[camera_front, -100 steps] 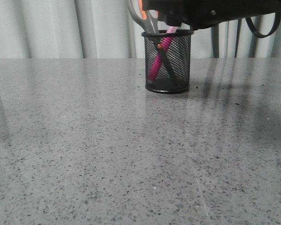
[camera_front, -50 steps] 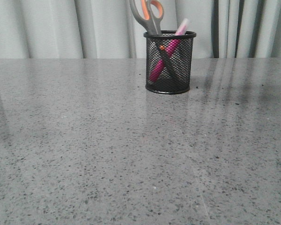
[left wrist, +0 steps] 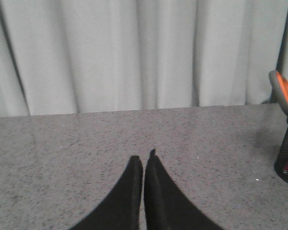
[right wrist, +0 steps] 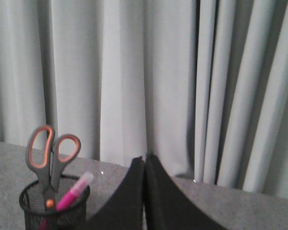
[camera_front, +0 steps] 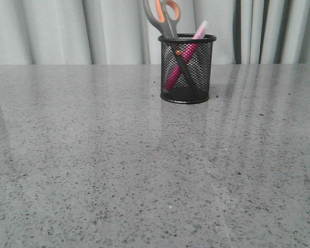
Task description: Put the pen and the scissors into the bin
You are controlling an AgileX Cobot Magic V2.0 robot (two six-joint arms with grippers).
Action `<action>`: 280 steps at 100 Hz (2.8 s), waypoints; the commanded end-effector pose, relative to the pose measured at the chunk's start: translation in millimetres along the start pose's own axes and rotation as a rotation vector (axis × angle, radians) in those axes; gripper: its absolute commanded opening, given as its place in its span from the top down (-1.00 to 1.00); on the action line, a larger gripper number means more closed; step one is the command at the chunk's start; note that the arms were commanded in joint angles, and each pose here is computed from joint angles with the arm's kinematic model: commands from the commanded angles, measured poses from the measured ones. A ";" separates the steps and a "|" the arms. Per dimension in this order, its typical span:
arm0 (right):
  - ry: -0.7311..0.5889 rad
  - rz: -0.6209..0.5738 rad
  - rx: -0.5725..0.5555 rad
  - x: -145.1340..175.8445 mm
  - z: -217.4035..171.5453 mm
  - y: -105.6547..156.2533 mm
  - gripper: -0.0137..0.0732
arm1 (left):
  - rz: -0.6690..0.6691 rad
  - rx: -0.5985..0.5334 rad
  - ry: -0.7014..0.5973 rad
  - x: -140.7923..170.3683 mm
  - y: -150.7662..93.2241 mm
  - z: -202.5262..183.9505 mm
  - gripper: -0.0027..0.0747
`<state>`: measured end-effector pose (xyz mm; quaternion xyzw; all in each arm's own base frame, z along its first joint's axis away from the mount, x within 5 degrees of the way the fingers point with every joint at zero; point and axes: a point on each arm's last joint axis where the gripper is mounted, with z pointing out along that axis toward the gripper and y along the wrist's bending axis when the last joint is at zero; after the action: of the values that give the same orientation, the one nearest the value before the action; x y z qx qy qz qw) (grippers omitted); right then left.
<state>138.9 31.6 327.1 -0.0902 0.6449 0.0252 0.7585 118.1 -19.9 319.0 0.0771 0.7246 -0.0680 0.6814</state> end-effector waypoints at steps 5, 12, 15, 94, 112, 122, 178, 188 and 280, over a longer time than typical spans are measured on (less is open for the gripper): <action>-0.090 -0.027 0.057 13.0 -34.8 -7.7 0.86 | -0.031 -0.097 -0.105 8.7 4.8 -24.2 0.98; -0.106 -0.025 0.059 26.4 -51.3 -7.9 0.86 | -0.031 -0.104 -0.144 19.7 3.2 -37.5 0.98; -0.113 -0.024 0.060 31.2 -56.9 -7.9 0.86 | -0.029 -0.104 -0.161 25.0 2.2 -43.0 0.98; -0.195 -0.010 0.067 47.9 -85.9 -8.7 0.86 | -0.104 -0.083 -0.246 56.6 -2.7 -64.3 0.98; -0.195 -0.010 0.067 47.9 -85.9 -8.7 0.86 | -0.104 -0.084 -0.244 57.1 -2.7 -64.1 0.98; -0.195 -0.010 0.067 47.9 -85.9 -8.7 0.86 | -0.104 -0.084 -0.244 57.1 -2.7 -64.1 0.98; -0.195 -0.010 0.067 47.9 -85.9 -8.7 0.86 | 0.069 -0.177 -0.250 63.3 4.1 -62.8 0.98; -0.195 -0.010 0.067 47.9 -85.9 -8.7 0.86 | 0.062 -0.175 -0.207 79.7 4.5 -58.5 0.98; -0.191 -0.010 0.065 48.2 -85.6 -8.5 0.86 | 0.025 -0.167 -0.172 120.2 3.6 -58.0 0.98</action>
<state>66.2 7.9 254.6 -0.0767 0.5995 0.0259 0.7963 56.1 -2.4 209.2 0.0318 0.6891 0.0019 0.7240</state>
